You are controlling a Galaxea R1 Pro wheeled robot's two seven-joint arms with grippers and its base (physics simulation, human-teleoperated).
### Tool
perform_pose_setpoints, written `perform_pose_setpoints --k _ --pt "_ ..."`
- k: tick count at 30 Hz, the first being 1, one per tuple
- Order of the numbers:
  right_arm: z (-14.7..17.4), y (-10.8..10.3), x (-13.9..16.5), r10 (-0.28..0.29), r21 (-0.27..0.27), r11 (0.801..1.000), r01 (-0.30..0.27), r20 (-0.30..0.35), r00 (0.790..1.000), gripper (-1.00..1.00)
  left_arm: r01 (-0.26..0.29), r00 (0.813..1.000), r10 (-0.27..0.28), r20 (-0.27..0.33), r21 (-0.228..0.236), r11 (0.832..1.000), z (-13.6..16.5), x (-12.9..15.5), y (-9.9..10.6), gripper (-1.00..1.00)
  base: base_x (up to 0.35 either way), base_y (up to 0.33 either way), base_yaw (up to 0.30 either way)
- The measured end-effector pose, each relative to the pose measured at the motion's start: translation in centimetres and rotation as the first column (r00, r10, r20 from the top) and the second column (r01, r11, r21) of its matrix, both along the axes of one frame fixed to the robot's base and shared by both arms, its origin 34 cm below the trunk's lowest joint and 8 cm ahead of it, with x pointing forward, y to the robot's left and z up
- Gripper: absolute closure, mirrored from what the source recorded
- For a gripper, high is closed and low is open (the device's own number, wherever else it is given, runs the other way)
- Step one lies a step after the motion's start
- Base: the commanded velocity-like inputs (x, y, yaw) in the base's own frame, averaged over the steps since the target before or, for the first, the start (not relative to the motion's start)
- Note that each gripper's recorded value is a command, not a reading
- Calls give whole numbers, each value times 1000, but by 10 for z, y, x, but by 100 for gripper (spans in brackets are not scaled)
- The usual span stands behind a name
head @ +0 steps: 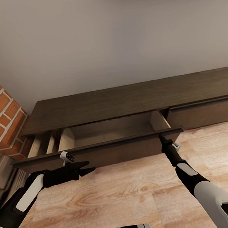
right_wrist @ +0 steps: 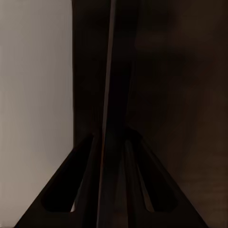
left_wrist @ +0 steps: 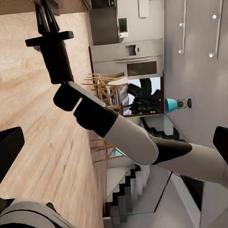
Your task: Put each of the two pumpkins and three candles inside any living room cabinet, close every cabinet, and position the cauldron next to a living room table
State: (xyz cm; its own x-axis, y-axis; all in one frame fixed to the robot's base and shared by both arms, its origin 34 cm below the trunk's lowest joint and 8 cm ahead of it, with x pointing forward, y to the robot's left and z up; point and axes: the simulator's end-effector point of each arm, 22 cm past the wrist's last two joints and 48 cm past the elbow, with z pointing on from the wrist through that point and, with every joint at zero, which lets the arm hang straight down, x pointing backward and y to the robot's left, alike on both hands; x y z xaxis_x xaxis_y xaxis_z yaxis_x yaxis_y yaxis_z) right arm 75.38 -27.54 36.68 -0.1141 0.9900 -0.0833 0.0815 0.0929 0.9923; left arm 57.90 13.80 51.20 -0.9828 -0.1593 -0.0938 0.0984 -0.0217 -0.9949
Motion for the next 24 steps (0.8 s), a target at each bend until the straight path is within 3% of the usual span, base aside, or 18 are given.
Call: perform_pose_setpoints --k 24 --pt "0 -2 0 -7 3 1000 7 0 1000 100 1 1000 -1 3 0 1000 1 0 0 -100 -60 0 0"
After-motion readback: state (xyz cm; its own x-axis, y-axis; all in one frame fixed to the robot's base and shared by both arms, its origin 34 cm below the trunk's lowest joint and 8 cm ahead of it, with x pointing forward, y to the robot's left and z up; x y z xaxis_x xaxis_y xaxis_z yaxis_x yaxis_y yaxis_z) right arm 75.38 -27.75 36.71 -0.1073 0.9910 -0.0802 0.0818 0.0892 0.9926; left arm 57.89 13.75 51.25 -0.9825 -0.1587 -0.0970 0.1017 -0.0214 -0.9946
